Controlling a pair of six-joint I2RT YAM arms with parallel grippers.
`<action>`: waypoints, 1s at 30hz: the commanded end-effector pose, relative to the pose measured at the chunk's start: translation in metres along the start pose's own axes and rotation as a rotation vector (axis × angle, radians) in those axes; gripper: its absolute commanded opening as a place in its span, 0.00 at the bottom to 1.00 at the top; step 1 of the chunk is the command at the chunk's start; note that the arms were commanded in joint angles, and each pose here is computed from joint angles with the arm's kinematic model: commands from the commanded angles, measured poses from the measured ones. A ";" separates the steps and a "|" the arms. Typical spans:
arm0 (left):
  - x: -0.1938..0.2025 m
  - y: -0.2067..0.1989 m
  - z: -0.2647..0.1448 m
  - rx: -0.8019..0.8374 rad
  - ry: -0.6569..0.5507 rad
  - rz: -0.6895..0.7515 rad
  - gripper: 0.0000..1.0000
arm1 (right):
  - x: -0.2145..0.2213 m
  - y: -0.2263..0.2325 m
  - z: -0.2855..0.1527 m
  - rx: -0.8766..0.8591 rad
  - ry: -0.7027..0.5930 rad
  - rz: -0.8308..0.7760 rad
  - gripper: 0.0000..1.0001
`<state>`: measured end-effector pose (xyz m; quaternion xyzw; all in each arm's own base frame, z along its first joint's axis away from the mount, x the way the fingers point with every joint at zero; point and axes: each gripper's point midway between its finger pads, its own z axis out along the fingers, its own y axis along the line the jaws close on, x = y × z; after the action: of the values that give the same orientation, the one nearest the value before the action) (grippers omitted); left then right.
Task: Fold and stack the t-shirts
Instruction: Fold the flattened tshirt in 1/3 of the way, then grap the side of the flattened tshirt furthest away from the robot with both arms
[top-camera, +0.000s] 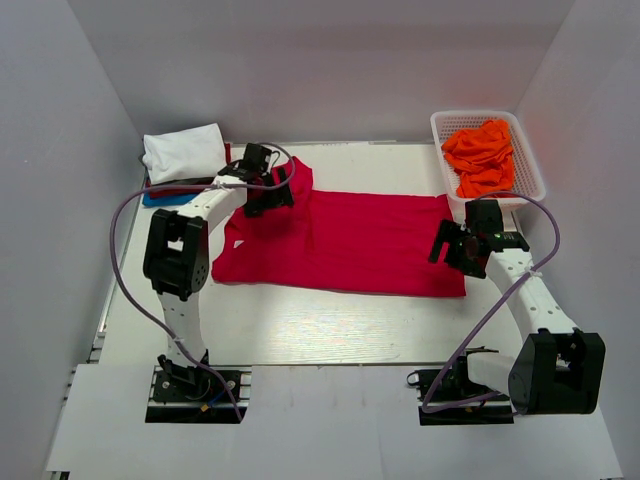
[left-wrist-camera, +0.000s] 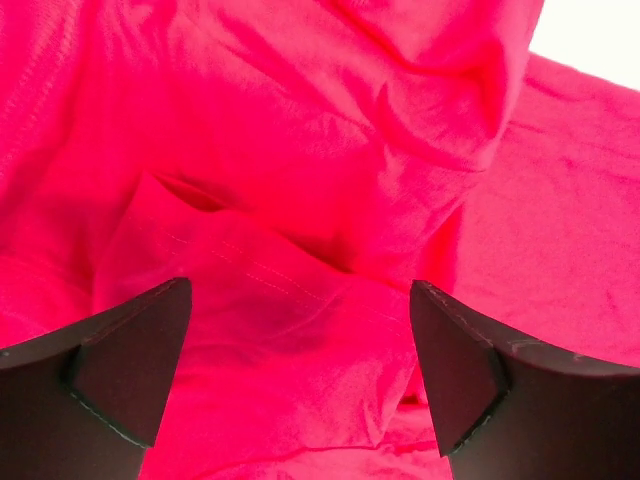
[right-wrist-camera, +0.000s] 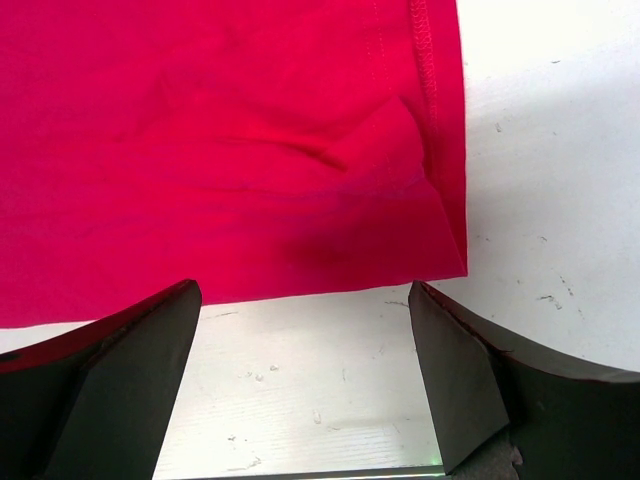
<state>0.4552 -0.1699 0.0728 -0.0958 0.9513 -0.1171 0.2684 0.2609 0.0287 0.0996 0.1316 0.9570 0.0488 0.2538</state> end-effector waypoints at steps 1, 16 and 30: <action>-0.025 -0.009 -0.029 0.003 -0.063 0.026 1.00 | -0.016 0.011 -0.012 -0.048 -0.052 -0.012 0.90; 0.092 0.079 -0.058 -0.120 -0.022 -0.210 1.00 | 0.018 0.037 0.028 -0.234 0.043 0.007 0.90; 0.228 0.150 -0.071 -0.312 0.274 -0.472 1.00 | 0.106 -0.004 0.066 -0.052 0.273 0.146 0.90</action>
<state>0.3080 -0.0841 0.0279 -0.2973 0.9161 -0.1061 0.2471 0.2530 0.0614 0.0252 0.1568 0.9584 0.1360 0.1960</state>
